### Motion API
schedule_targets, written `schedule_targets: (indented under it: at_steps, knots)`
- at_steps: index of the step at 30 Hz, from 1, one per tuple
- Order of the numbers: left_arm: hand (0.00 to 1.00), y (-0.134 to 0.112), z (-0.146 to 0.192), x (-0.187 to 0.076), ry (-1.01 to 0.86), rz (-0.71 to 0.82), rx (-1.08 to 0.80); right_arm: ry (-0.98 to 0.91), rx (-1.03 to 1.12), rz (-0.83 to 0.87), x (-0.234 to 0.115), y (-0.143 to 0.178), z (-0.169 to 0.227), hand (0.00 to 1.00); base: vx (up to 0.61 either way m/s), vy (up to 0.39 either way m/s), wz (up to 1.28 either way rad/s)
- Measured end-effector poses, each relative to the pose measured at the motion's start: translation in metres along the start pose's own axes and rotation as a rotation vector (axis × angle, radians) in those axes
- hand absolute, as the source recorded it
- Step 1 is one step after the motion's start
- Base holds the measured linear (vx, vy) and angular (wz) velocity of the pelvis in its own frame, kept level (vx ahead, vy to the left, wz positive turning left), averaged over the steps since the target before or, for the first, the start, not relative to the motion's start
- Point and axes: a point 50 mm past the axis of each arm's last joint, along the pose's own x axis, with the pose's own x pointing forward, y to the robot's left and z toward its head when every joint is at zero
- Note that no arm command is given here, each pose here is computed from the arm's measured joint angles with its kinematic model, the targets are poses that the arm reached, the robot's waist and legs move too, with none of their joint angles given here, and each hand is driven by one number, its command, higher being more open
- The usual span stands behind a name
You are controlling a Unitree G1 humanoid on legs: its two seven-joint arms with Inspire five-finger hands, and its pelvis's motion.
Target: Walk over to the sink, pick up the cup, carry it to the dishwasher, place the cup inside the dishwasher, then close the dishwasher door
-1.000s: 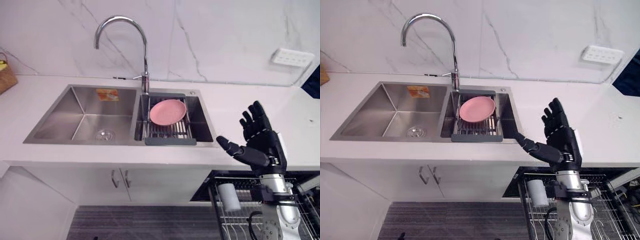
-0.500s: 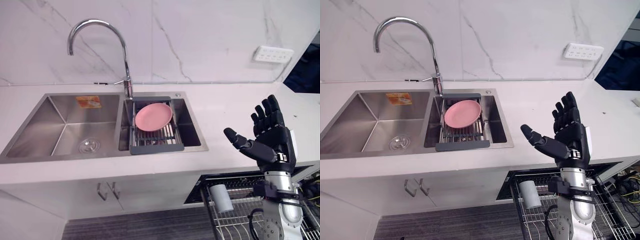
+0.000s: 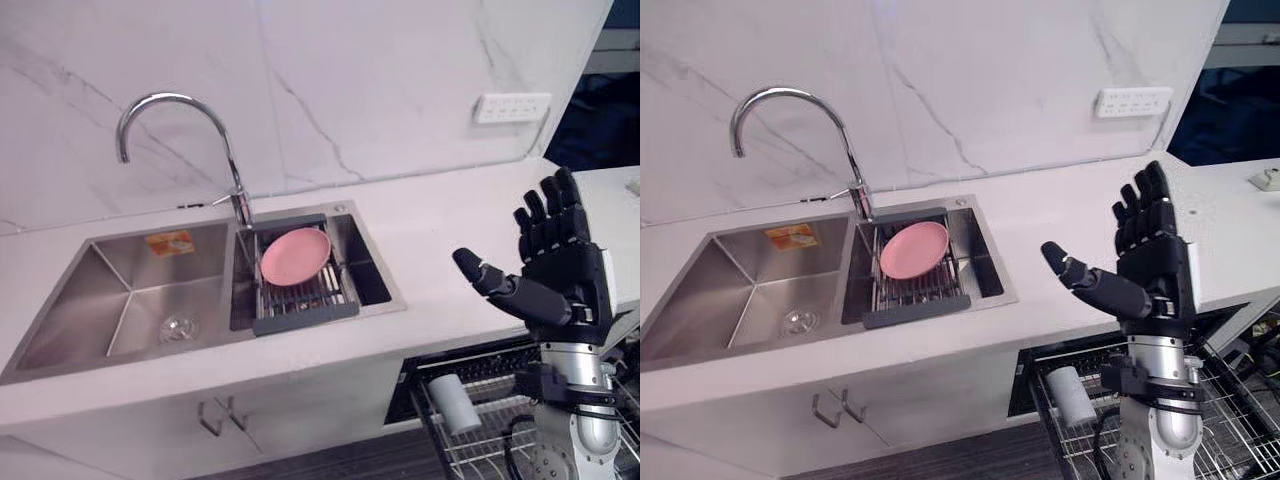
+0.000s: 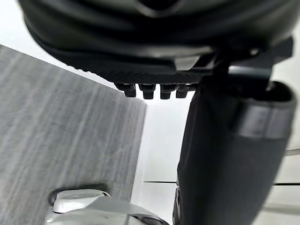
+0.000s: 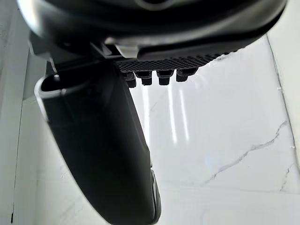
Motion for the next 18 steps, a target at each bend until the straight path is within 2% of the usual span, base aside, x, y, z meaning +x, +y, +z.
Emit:
schedule_targets:
  at_steps: [3,11,18]
  knots:
    - [1.00,0.003,0.006,0.004,-0.016,0.004,0.014,-0.013,0.012,0.105,0.002,0.011,0.002,1.00,0.23,0.265,-0.16]
    - [1.00,0.004,0.013,0.012,-0.025,-0.020,0.095,0.037,0.024,0.129,0.018,0.007,-0.019,1.00,0.16,0.142,0.13]
    - [1.00,0.020,0.003,0.014,0.036,-0.005,0.165,0.145,0.066,0.154,0.016,0.015,-0.048,1.00,0.29,-0.019,0.19]
